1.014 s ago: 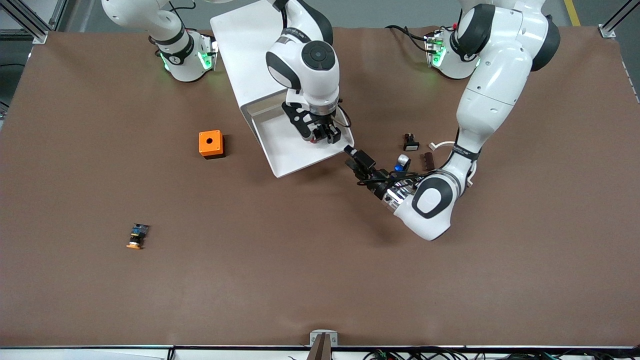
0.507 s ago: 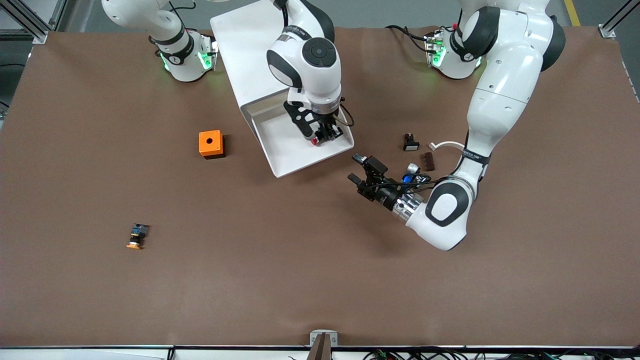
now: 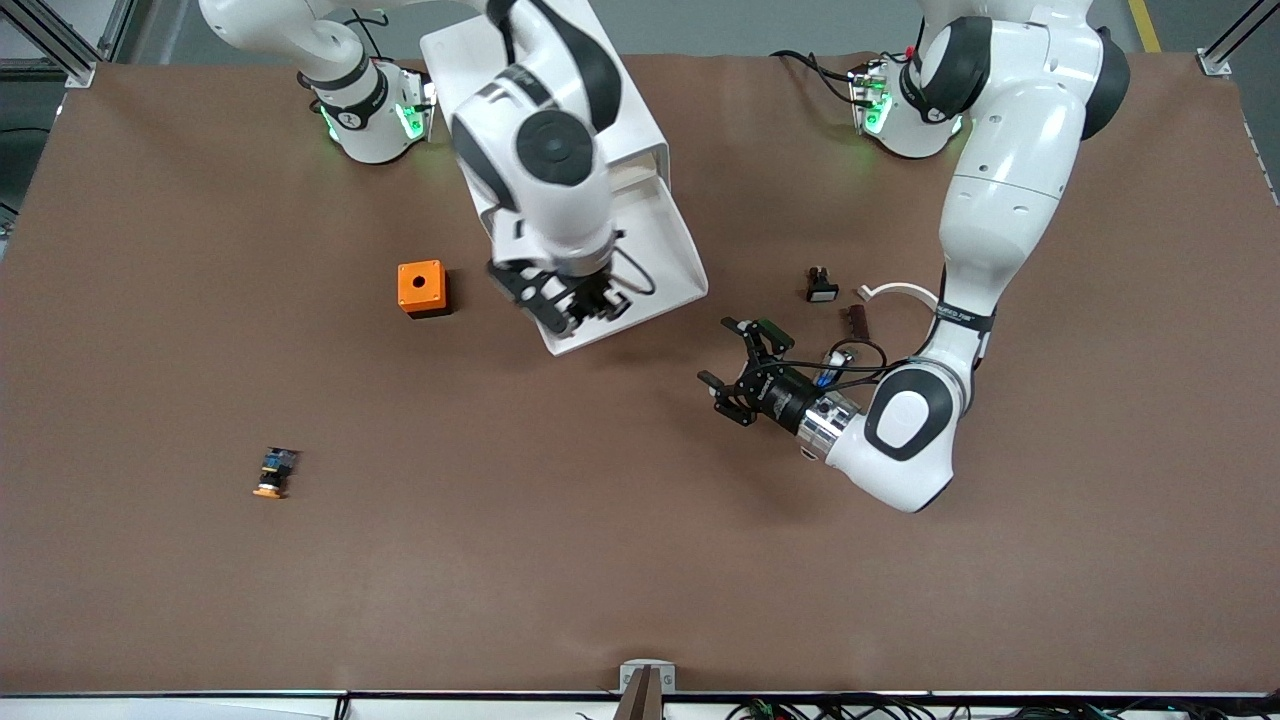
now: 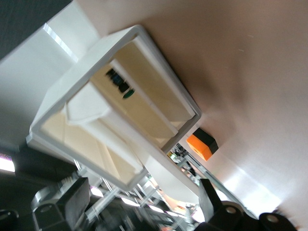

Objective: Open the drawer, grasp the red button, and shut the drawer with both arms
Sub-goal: 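Lift the red button out and carry it beside the yellow button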

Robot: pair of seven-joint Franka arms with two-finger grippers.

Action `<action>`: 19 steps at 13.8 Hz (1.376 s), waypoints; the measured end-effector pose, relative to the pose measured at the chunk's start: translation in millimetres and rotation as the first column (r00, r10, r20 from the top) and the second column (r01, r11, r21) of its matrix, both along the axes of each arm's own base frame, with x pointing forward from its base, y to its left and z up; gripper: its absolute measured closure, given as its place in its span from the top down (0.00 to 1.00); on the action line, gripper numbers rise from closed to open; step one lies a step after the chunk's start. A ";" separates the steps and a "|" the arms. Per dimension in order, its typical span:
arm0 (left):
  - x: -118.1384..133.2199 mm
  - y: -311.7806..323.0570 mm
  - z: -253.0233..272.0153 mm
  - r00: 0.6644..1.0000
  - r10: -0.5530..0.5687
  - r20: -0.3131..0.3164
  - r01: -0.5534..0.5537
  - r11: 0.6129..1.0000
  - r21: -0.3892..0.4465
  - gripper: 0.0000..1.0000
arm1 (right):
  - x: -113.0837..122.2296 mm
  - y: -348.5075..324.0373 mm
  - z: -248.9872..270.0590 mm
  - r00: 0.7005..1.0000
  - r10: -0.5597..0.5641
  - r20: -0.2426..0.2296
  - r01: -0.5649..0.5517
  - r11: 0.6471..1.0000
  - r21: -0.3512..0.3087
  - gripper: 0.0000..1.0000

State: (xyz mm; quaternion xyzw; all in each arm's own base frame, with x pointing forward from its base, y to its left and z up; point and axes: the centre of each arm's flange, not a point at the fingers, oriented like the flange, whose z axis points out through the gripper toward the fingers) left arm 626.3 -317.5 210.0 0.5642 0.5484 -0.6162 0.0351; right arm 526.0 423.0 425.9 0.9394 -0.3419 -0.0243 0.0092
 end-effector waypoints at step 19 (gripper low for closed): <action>31.6 -14.7 115.2 0.347 -0.502 0.792 0.397 0.844 0.361 1.00 | 138.5 -395.0 -209.4 0.819 0.572 0.039 -0.573 0.819 0.034 0.41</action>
